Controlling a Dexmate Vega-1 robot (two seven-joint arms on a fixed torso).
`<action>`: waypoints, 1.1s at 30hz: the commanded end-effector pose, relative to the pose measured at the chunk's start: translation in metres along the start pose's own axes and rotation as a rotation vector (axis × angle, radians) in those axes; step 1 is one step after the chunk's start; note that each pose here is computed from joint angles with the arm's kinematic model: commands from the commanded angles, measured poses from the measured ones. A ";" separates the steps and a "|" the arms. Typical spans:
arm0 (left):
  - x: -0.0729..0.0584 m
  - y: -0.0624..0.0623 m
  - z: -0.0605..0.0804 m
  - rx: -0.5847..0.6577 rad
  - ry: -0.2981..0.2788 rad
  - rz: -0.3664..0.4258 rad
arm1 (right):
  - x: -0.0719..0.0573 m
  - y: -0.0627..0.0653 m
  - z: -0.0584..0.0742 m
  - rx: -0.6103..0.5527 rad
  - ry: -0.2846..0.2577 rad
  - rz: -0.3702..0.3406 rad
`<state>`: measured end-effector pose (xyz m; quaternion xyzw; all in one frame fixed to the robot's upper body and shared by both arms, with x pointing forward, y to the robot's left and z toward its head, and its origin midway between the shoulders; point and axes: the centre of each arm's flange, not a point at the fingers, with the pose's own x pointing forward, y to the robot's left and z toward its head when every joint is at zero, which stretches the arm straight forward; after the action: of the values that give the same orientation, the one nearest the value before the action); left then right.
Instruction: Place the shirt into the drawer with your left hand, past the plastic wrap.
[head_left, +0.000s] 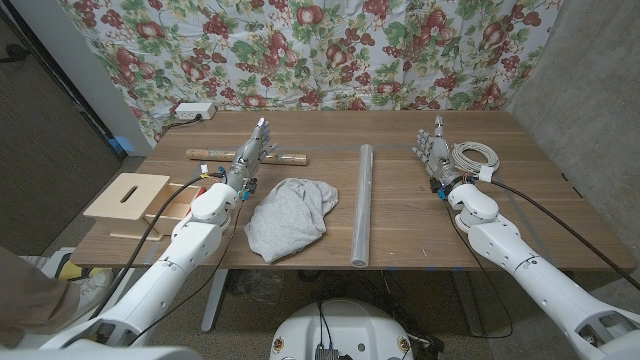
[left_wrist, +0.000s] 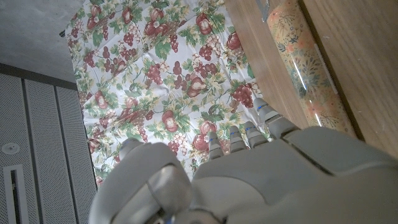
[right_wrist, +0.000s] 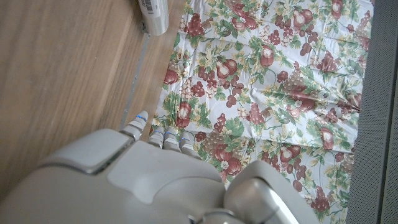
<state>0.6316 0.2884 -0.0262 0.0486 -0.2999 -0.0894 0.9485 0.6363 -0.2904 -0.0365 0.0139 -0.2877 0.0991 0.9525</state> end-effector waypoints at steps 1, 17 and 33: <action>-0.001 -0.002 0.011 0.088 -0.015 -0.007 | -0.002 -0.002 0.001 -0.007 0.001 -0.008; -0.002 -0.009 0.021 0.199 -0.036 -0.009 | 0.000 -0.009 0.002 -0.019 -0.012 -0.015; -0.016 -0.011 0.032 0.325 -0.019 -0.020 | -0.006 -0.004 0.004 -0.031 -0.031 0.002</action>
<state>0.6085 0.2807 -0.0100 0.1686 -0.3225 -0.0595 0.9295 0.6342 -0.2976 -0.0357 0.0072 -0.2981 0.0911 0.9502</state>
